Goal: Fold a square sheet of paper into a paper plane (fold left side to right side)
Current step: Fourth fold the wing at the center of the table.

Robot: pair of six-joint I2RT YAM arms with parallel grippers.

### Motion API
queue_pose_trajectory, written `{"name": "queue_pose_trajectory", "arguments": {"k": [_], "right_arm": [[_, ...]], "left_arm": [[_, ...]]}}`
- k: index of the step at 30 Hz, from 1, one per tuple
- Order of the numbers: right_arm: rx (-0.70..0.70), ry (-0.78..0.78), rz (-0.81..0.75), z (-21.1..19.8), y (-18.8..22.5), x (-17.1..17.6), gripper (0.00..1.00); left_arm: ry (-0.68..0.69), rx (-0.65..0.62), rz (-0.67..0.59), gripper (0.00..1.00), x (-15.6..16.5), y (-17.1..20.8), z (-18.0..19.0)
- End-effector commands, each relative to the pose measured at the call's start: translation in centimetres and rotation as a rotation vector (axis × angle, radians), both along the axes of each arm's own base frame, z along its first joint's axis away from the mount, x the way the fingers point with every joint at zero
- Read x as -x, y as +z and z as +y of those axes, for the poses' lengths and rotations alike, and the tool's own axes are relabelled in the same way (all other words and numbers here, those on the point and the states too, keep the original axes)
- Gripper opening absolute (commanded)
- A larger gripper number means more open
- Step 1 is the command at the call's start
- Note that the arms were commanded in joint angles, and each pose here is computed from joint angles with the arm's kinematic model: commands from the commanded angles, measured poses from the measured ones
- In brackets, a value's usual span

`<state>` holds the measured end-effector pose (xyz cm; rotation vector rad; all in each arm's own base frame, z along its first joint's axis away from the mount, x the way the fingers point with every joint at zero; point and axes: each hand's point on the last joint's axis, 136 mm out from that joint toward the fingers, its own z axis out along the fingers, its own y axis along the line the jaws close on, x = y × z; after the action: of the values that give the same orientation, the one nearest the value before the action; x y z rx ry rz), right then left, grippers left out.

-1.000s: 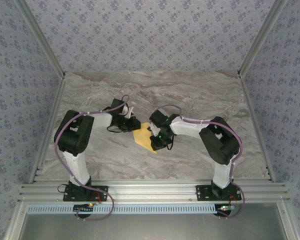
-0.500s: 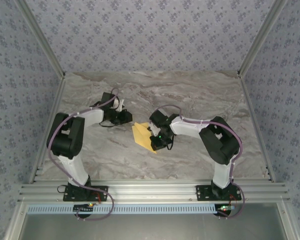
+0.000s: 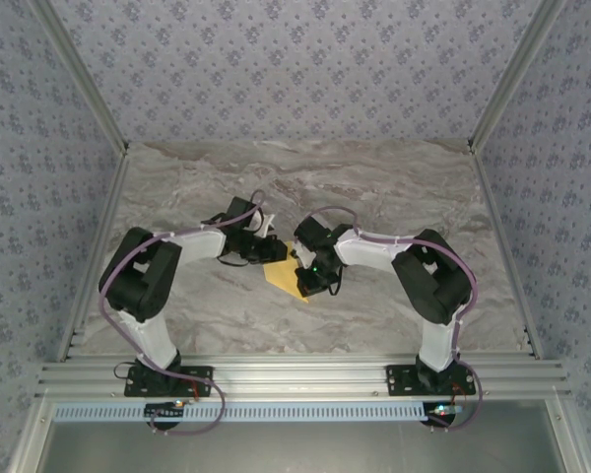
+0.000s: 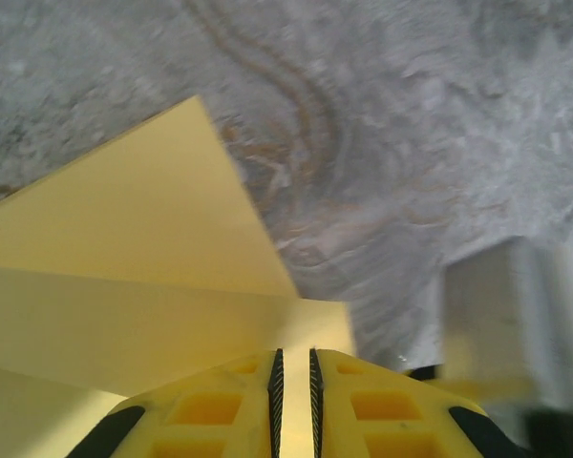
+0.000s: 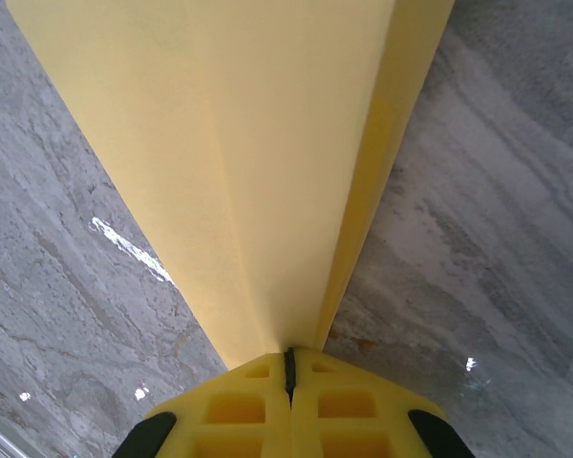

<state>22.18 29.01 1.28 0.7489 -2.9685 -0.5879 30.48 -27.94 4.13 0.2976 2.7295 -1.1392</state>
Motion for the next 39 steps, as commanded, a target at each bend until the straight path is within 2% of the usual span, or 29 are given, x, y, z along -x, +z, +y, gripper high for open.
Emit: {"name": "queue_pose_trajectory", "arguments": {"k": [1,5,10,16,22,29,39], "right_arm": [[0.284,-0.006,0.109,-6.2,-4.8,3.3,0.00],[0.252,-0.016,0.094,-6.0,-4.1,3.3,0.00],[0.174,-0.051,0.021,-5.3,-1.3,2.1,0.00],[-0.007,-0.110,-0.080,-2.4,3.9,-0.4,0.00],[-0.227,-0.248,-0.160,1.2,7.5,-3.5,0.00],[-0.349,-0.399,-0.073,4.1,5.4,-5.0,0.00],[-0.331,-0.437,-0.005,5.5,2.6,-4.7,0.00]], "left_arm": [[0.000,-0.011,-0.023,0.17,-1.7,-0.3,-0.5],[0.021,-0.079,0.006,0.16,-2.0,-2.5,0.4],[0.037,-0.091,0.031,0.16,-1.2,-3.7,1.0],[0.040,-0.081,0.042,0.16,-0.3,-3.9,1.0],[0.040,-0.073,0.043,0.16,-0.2,-4.1,0.6],[0.040,-0.064,0.037,0.16,-0.3,-3.9,0.3],[0.035,-0.061,0.028,0.17,0.0,-3.3,0.3]]}}
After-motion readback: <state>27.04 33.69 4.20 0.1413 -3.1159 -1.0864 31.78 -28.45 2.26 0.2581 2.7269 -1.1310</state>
